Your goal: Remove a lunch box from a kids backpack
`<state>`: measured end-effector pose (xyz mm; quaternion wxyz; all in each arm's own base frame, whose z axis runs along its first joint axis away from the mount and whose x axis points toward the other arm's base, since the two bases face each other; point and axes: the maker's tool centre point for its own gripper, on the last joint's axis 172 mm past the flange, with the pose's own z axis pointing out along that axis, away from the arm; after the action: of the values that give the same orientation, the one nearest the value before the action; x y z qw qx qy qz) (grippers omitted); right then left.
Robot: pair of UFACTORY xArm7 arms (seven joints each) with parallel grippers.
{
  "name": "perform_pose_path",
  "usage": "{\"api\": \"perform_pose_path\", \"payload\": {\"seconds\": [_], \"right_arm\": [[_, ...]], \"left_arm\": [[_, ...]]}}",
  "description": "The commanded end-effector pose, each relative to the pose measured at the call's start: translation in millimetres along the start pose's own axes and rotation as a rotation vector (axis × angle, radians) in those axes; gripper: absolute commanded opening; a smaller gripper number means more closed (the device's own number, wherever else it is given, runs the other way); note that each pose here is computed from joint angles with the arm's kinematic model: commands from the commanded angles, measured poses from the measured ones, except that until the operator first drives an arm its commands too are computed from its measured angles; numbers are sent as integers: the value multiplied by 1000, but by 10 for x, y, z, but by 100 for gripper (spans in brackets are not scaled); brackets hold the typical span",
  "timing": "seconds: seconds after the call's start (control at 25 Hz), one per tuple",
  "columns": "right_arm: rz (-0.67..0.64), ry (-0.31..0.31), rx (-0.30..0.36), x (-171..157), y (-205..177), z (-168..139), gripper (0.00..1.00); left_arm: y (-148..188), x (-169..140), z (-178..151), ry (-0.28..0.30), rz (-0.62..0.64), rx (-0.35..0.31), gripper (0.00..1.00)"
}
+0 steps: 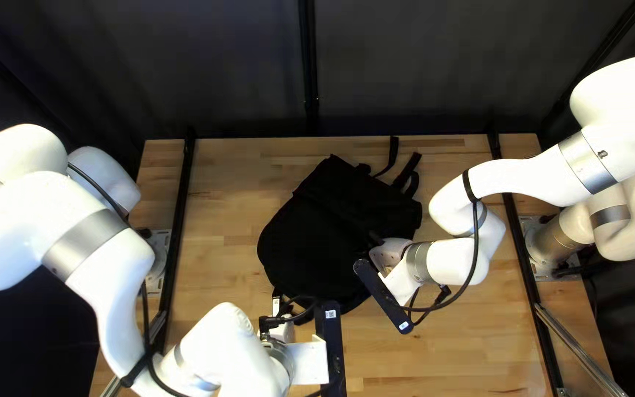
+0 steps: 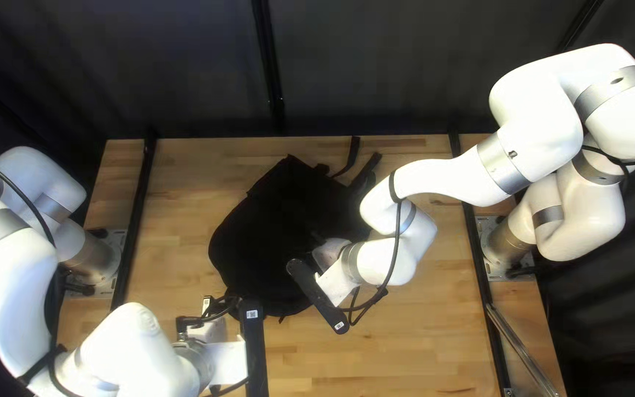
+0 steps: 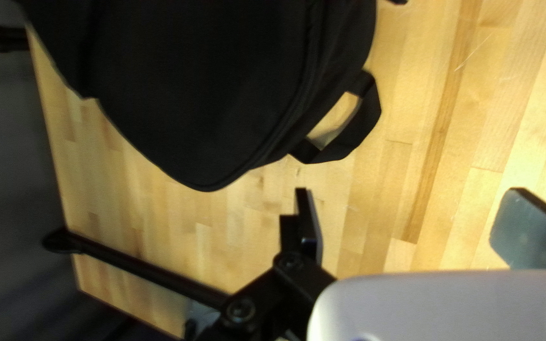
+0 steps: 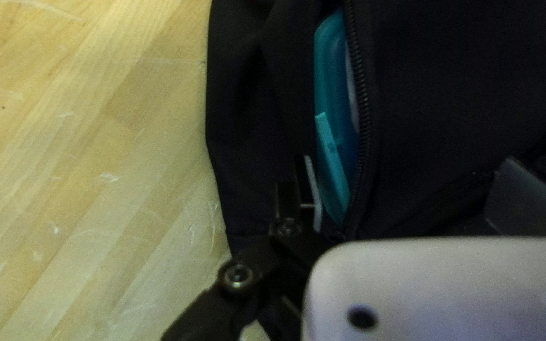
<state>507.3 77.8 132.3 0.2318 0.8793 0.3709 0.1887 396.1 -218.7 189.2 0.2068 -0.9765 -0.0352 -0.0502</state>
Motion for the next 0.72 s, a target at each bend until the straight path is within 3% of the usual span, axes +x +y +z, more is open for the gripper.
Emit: {"api": "perform_pose_path", "payload": {"seconds": [0.04, 0.2, 0.24, 0.28, 0.32, 0.36, 0.4, 0.44, 0.72], "right_arm": [[0, 10, -7, 14, -10, 7, 100], [-7, 14, -10, 44, -38, 43, 100], [-8, 15, -12, 54, -33, 40, 95], [-9, 15, -13, 57, -31, 38, 74], [-10, 17, -16, 60, -22, 40, 63], [-10, 17, -18, 60, -19, 40, 44], [-10, 18, -20, 64, -13, 47, 32], [-11, 19, -21, 67, -10, 53, 9], [-8, 26, -25, 19, 45, 123, 2]], "left_arm": [[-51, -41, 7, -6, -27, -2, 100], [-51, -41, 7, -6, -27, -2, 100], [-51, -41, 7, -6, -27, -2, 100], [-51, -41, 7, -6, -27, -2, 100], [-2, -39, 31, -9, -39, -14, 100], [27, -24, 56, 2, -34, -14, 100], [47, -19, 78, 13, -32, -13, 100], [55, -23, 82, 20, -32, -13, 100], [305, 70, 102, 112, -3, -15, 100]]}}
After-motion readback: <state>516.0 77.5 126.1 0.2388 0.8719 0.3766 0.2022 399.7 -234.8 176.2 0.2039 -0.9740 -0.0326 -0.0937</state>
